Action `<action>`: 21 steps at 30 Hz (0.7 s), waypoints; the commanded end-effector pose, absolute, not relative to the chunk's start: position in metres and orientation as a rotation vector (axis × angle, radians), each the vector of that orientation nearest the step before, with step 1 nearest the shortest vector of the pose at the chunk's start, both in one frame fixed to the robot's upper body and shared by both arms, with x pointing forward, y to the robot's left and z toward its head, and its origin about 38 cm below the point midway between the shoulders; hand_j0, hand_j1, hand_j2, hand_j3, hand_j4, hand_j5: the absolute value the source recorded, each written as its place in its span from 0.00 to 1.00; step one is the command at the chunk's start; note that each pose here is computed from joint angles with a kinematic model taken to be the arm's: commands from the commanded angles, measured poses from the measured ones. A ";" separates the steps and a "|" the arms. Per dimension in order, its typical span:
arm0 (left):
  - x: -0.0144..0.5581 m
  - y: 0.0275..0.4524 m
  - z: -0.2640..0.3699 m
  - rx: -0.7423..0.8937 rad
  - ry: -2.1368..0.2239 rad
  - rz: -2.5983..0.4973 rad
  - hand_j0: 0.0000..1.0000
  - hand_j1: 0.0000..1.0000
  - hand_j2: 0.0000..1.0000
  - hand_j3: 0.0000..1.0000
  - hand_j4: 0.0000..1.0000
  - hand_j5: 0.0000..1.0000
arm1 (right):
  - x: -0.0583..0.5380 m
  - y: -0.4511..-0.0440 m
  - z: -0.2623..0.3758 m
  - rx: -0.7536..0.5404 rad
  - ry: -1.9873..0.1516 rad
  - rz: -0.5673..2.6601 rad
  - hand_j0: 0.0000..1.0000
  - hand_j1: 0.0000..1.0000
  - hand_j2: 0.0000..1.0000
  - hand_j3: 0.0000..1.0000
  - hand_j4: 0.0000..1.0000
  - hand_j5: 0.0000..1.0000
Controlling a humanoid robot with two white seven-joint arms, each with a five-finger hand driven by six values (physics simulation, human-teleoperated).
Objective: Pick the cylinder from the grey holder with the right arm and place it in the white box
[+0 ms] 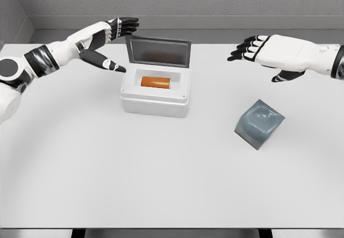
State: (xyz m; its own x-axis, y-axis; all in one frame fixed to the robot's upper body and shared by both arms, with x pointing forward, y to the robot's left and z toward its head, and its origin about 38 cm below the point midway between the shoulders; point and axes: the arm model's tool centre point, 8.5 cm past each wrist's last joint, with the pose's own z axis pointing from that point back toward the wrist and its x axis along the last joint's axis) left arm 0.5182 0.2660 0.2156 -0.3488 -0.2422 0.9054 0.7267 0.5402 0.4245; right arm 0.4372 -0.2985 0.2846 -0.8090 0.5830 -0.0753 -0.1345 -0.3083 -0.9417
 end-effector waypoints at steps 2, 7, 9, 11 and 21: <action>0.517 0.265 0.222 -0.432 -1.659 -1.054 1.00 1.00 1.00 1.00 1.00 1.00 | 0.437 -0.299 0.285 -0.567 -1.493 2.147 1.00 1.00 1.00 1.00 1.00 1.00; 0.516 0.270 0.223 -0.425 -1.667 -1.053 1.00 1.00 1.00 1.00 1.00 1.00 | 0.437 -0.298 0.285 -0.568 -1.493 2.147 1.00 1.00 1.00 1.00 1.00 1.00; 0.516 0.274 0.226 -0.424 -1.674 -1.039 1.00 1.00 1.00 1.00 1.00 1.00 | 0.436 -0.298 0.279 -0.550 -1.486 2.147 1.00 1.00 1.00 1.00 1.00 1.00; 0.516 0.278 0.226 -0.419 -1.679 -1.036 1.00 1.00 1.00 1.00 1.00 1.00 | 0.434 -0.296 0.269 -0.521 -1.482 2.144 1.00 1.00 1.00 1.00 1.00 1.00; 0.503 0.334 0.176 -0.302 -1.678 -0.978 1.00 1.00 1.00 1.00 1.00 1.00 | 0.436 -0.293 0.272 -0.526 -1.497 2.142 1.00 1.00 1.00 1.00 1.00 1.00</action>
